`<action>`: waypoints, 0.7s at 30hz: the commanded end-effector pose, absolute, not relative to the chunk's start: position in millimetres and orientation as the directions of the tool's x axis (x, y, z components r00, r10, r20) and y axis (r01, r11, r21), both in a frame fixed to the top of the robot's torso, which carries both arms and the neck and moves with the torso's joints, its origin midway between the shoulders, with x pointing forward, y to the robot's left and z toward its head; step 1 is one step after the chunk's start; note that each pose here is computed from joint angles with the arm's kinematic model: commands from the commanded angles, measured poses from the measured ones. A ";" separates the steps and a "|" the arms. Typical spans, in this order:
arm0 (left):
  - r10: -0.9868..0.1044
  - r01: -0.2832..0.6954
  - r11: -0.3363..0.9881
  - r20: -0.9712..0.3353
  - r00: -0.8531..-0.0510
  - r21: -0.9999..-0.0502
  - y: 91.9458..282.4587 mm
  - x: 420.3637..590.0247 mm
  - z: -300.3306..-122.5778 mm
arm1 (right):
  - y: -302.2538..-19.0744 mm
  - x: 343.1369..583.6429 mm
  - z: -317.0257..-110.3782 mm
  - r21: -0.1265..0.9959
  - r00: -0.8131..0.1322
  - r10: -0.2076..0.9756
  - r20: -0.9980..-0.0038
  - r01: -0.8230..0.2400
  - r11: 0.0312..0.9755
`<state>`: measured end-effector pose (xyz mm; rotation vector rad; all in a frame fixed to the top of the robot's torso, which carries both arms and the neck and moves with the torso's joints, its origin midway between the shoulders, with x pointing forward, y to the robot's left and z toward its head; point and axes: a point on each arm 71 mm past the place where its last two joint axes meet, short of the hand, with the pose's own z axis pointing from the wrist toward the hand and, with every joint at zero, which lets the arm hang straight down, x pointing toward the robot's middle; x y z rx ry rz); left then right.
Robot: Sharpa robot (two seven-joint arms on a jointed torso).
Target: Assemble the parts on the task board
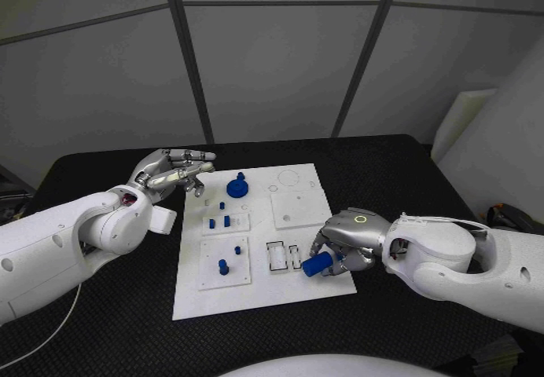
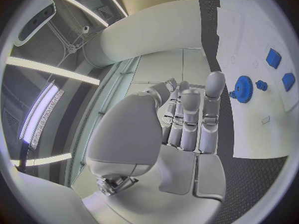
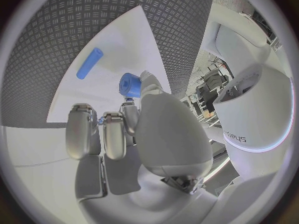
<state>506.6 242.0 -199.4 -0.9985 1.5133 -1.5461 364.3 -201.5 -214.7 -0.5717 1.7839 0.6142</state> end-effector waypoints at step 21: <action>-0.902 -0.008 -0.036 0.036 -0.429 -0.999 242.9 503.8 -195.9 | -191.6 390.5 -222.3 0.452 -0.387 0.342 -0.856 -0.240 0.859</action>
